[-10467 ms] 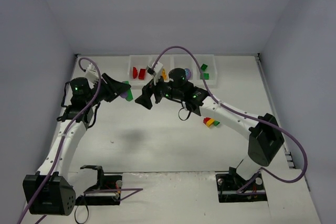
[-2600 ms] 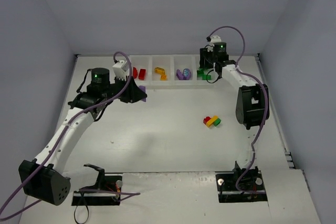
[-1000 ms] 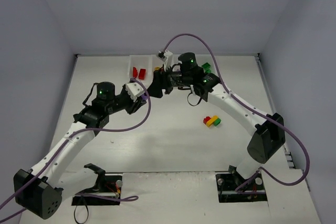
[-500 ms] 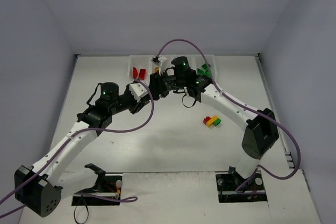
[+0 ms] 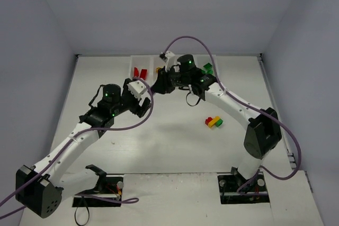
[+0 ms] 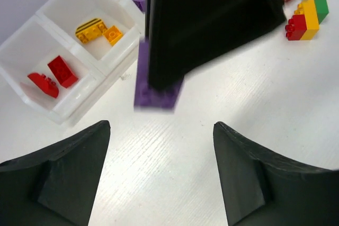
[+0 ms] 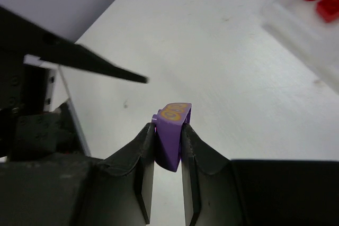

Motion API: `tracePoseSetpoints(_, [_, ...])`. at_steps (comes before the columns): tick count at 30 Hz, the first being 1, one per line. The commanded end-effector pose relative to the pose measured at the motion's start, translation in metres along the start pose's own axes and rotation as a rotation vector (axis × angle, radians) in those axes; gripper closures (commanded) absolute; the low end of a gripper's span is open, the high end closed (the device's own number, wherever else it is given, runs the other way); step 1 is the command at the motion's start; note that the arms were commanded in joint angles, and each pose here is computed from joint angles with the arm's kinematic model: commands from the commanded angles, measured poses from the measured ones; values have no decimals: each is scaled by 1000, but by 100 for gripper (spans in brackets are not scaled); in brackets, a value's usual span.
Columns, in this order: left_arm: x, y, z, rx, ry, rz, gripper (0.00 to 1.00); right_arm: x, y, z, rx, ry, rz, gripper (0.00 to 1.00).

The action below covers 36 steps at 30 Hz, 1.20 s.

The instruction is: Sort the legos into containers by color

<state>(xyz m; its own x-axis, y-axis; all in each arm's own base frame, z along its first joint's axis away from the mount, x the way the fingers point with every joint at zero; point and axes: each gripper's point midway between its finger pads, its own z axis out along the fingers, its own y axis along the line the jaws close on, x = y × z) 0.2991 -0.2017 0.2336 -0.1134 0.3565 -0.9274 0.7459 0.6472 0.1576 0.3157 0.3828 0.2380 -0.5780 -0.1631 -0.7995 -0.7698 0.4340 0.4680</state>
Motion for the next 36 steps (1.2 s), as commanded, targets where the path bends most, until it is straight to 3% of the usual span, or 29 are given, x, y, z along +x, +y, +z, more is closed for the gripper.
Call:
tracePoseSetpoints(1, [-18, 9, -6, -76, -76, -84, 28, -34, -57, -17, 169, -109, -64, 100])
tracePoseSetpoints(8, [6, 10, -25, -179, -59, -258, 26, -73, -158, -44, 459, -172, -185, 100])
tracePoseSetpoints(15, [22, -3, -42, -198, -6, -437, 26, -94, -254, -41, 653, -197, -215, 100])
tracePoseSetpoints(18, [27, -8, -47, -197, 3, -488, 26, -94, -285, -32, 704, -195, -202, 88])
tracePoseSetpoints(19, [29, -10, -48, -194, 8, -499, 26, -86, -295, -24, 710, -179, -193, 76])
tracePoseSetpoints(22, [30, -13, -51, -191, 13, -529, 26, -91, -304, -23, 727, -191, -190, 49])
tracePoseSetpoints(24, [31, -13, -51, -191, 23, -536, 26, -99, -299, -26, 727, -206, -203, 38])
tracePoseSetpoints(31, [18, -14, -45, -160, 28, -543, 26, -91, -270, -88, 820, -181, -252, 39])
tracePoseSetpoints(36, [3, -15, -34, -110, 30, -537, 26, -7, -260, -151, 905, -54, -98, 42])
